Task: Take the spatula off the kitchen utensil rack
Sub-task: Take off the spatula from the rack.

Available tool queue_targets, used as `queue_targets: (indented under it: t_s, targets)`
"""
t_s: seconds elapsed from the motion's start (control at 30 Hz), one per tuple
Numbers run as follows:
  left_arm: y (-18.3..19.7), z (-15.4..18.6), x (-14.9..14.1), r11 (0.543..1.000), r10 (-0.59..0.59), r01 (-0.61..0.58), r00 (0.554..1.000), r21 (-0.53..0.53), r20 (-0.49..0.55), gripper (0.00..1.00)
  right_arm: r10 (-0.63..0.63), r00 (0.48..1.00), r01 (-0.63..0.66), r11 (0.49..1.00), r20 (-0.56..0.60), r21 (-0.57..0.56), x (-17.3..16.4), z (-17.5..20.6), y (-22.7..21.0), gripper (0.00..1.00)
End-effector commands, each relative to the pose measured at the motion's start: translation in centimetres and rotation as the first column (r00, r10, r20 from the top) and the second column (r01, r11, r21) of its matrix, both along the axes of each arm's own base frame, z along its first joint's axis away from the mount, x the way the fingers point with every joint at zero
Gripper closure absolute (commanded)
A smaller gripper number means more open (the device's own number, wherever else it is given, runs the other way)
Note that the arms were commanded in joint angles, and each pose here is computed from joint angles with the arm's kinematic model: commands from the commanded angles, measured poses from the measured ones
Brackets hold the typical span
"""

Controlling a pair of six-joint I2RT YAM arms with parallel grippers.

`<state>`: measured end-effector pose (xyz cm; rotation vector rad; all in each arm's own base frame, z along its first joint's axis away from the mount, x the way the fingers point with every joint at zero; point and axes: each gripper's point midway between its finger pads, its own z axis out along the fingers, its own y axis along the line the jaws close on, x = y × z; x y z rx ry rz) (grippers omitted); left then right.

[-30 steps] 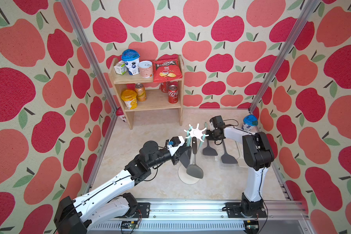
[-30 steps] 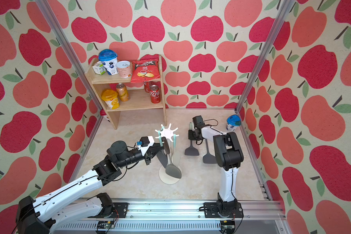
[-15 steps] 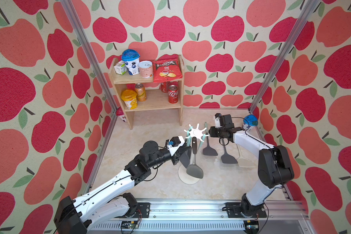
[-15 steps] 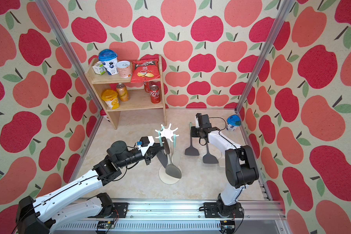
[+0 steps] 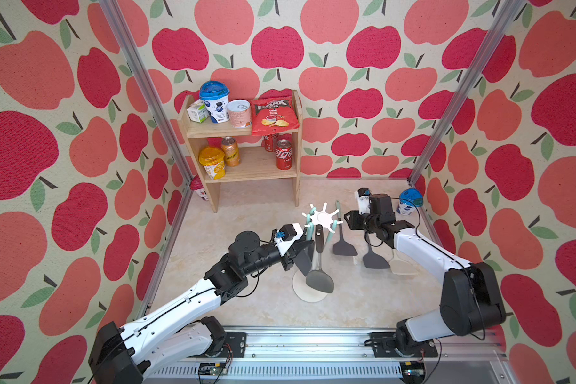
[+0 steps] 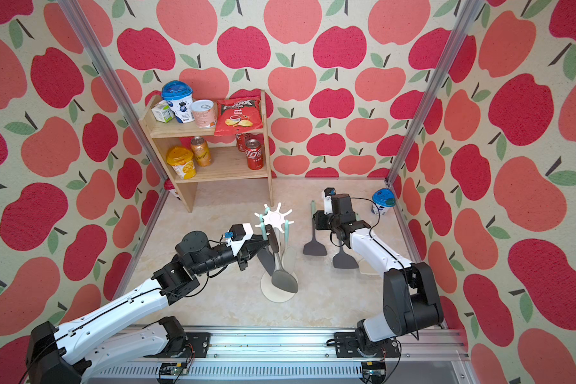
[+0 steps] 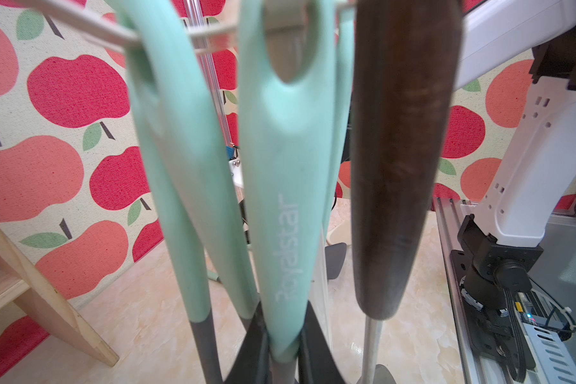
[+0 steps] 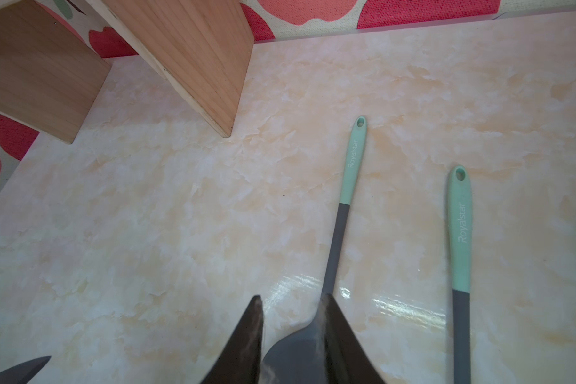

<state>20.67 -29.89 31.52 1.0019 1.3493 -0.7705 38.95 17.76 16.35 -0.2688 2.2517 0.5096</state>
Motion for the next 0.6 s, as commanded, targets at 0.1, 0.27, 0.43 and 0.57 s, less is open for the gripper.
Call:
queue_targets:
  t_s: [0.1,0.27,0.43,0.57]
  targets:
    - [0.1,-5.1,0.5,0.992,0.025,-0.012,0.994,0.125,-0.107,1.00,0.063,0.994,-0.067,0.997,0.084,0.040,-1.7,2.6,0.7,0.67]
    - [0.0,-5.1,0.6,0.992,0.021,-0.007,0.994,0.126,-0.110,1.00,0.090,0.989,-0.097,0.994,0.114,0.058,-3.2,3.5,0.8,0.67]
    - [-0.2,-5.1,0.7,0.992,0.020,-0.006,0.994,0.127,-0.107,1.00,0.135,0.979,-0.145,0.988,0.152,0.058,-5.0,3.9,1.3,0.67]
    - [-0.4,-5.0,0.8,0.992,0.016,-0.003,0.995,0.124,-0.102,1.00,0.174,0.960,-0.191,0.980,0.218,0.062,-6.7,5.1,1.8,0.67]
